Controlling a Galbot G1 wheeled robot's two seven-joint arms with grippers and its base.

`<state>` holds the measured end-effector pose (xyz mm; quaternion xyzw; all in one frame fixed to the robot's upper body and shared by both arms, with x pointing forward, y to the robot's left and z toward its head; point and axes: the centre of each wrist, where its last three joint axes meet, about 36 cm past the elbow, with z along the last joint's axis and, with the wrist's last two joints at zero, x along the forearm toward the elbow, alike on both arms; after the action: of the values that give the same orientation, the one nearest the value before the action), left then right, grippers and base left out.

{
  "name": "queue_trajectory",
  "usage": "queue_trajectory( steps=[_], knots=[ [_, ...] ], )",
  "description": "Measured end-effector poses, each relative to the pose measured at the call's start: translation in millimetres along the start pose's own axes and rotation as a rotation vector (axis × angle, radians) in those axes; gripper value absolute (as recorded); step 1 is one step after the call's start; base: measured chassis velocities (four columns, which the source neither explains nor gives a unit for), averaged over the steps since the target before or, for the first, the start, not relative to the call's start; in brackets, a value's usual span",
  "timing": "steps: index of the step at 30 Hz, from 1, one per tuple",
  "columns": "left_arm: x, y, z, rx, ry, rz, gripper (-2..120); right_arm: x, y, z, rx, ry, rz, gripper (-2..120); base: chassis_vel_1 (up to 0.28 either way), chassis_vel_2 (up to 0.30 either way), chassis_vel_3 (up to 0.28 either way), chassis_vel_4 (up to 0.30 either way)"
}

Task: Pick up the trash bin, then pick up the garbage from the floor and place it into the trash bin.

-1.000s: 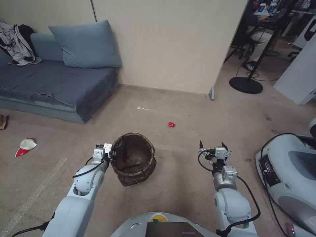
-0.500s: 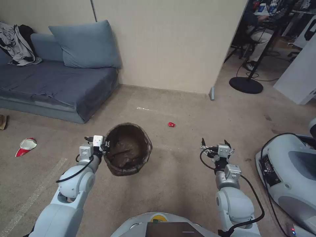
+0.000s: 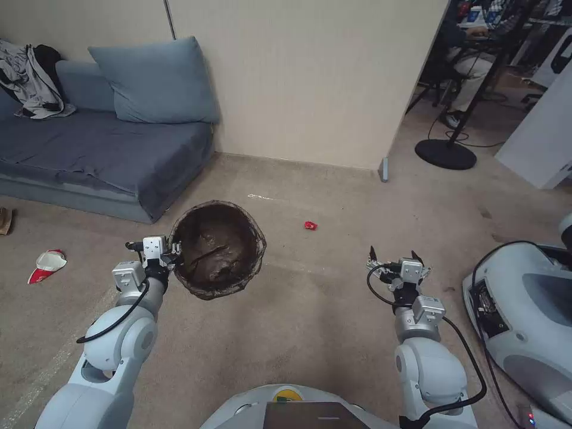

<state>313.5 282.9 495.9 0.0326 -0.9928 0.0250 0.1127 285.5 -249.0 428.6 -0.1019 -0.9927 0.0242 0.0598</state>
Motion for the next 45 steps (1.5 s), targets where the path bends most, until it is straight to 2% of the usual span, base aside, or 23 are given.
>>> queue_trajectory(
  steps=[9,17,29,45],
  knots=[
    [10.1,-7.1,-5.9,-0.031,-0.040,0.008,4,1.5,-0.3,-4.8,-0.003,-0.014,0.003,100,0.000,0.000,0.000,0.000],
    [11.3,-10.6,-3.4,-0.064,-0.010,0.016,4,3.6,-2.1,-13.1,-0.004,-0.025,-0.002,100,0.000,0.000,0.000,0.000],
    [10.4,-10.8,-1.4,-0.068,-0.006,0.019,4,3.8,-2.4,-12.8,-0.004,-0.024,-0.003,100,-0.006,0.010,0.008,-0.007],
    [11.3,-12.1,-1.9,-0.071,-0.009,0.036,4,4.1,-1.9,-11.1,-0.004,-0.019,-0.007,100,-0.083,0.087,0.081,-0.086]
  ],
)
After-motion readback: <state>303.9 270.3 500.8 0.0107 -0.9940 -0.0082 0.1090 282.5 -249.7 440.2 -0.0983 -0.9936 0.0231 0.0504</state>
